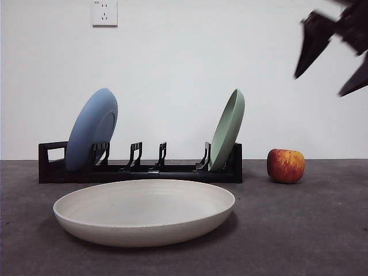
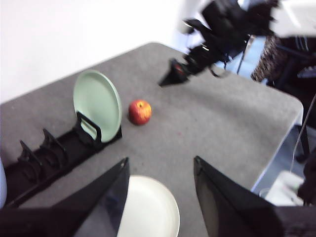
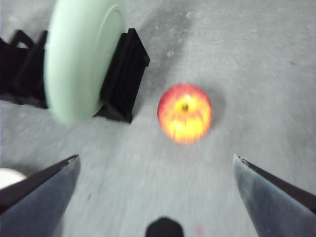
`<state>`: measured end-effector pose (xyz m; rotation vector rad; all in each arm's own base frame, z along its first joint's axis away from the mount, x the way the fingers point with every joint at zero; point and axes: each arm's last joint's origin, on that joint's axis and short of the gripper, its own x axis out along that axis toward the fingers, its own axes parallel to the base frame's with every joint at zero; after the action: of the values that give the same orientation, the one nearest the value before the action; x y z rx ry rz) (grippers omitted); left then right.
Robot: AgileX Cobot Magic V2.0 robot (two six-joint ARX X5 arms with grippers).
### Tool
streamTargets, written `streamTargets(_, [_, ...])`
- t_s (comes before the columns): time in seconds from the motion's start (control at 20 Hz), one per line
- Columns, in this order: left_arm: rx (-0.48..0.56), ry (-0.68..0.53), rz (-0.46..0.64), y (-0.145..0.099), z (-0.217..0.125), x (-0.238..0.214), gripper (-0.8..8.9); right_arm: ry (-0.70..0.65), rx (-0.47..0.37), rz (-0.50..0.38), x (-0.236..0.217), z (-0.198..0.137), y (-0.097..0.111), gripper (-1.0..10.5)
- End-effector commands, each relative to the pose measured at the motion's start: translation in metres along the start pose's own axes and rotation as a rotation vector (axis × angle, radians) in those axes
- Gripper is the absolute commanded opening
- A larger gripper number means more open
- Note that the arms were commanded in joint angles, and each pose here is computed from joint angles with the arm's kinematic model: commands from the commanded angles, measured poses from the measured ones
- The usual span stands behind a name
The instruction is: Take the yellow plate from the plate rack,put the plate on the table,take the apple from the table,put the apple in the plate
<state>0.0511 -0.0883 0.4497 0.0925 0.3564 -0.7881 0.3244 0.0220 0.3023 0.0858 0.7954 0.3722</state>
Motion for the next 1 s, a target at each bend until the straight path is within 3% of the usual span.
streamTargets(0.05, [-0.001, 0.04, 0.012, 0.0, -0.003, 0.004, 2.15, 0.04, -0.034, 0.011, 0.031, 0.014, 0.003, 6.0])
streamTargets(0.4, [0.027, 0.121, 0.027, -0.007, -0.004, 0.027, 2.15, 0.187, -0.045, -0.09, 0.116, 0.02, -0.008, 6.0])
streamTargets(1.0, [0.029, 0.13, 0.029, -0.008, -0.004, 0.03, 2.15, 0.231, -0.043, -0.093, 0.158, 0.004, -0.027, 6.0])
